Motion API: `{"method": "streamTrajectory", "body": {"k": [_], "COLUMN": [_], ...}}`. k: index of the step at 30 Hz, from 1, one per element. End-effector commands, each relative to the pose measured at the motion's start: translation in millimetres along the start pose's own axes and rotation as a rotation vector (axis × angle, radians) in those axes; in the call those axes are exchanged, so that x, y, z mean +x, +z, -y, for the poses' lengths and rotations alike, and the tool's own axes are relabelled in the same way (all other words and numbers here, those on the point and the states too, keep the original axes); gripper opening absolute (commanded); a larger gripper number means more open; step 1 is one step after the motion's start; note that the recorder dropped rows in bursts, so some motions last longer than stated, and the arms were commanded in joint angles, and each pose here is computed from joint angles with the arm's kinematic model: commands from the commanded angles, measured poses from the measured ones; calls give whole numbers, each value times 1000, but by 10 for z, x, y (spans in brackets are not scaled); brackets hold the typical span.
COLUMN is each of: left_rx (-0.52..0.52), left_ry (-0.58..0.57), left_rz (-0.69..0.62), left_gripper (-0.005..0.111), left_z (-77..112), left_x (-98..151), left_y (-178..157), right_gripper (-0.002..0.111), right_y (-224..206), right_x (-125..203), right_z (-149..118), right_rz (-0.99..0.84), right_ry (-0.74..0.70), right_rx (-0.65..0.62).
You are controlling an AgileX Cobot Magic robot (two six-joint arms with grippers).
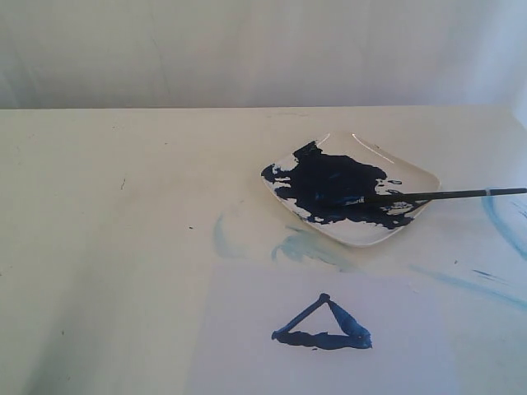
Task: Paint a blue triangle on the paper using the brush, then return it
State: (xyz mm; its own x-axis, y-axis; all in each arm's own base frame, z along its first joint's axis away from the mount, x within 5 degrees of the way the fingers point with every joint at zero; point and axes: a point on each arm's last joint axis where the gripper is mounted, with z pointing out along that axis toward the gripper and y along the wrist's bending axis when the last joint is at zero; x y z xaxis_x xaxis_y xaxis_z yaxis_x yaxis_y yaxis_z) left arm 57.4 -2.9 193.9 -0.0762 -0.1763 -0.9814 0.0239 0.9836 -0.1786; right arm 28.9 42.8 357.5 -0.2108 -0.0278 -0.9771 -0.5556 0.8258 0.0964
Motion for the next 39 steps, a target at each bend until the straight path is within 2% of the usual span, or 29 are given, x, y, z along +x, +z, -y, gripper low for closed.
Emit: {"method": "streamTrajectory", "body": {"k": [1, 5, 9, 13, 15, 23, 29, 33, 39], "left_rx": [-8, -49, -68, -61, -73, -119, -119, -115, -115], "left_ry": [48, 73, 106, 251, 275, 154, 155, 159, 160], "left_rz": [-138, -336, -340, -345, -340, -330, -327, -254, -242], "left_gripper": [0, 0, 0, 0, 0, 0, 0, 0, 0], "left_z": [-11, -39, -52, -68, -82, -104, -104, -97, -96], "left_x": [143, 319, 322, 320, 313, 307, 305, 242, 231], "left_y": [-9, -51, -53, -53, -53, -54, -53, -34, -31], "right_gripper": [0, 0, 0, 0, 0, 0, 0, 0, 0], "right_y": [-5, -5, -5, -5, -5, -5, -5, -5, -5], "right_x": [6, 6, 6, 6, 6, 6, 6, 6, 6], "right_z": [0, 0, 0, 0, 0, 0, 0, 0, 0], "right_rz": [6, 6, 6, 6, 6, 6, 6, 6, 6], "right_ry": [-9, -9, -9, -9, -9, -9, -9, -9, -9], "right_rx": [1, 1, 1, 1, 1, 1, 1, 1, 1]}}
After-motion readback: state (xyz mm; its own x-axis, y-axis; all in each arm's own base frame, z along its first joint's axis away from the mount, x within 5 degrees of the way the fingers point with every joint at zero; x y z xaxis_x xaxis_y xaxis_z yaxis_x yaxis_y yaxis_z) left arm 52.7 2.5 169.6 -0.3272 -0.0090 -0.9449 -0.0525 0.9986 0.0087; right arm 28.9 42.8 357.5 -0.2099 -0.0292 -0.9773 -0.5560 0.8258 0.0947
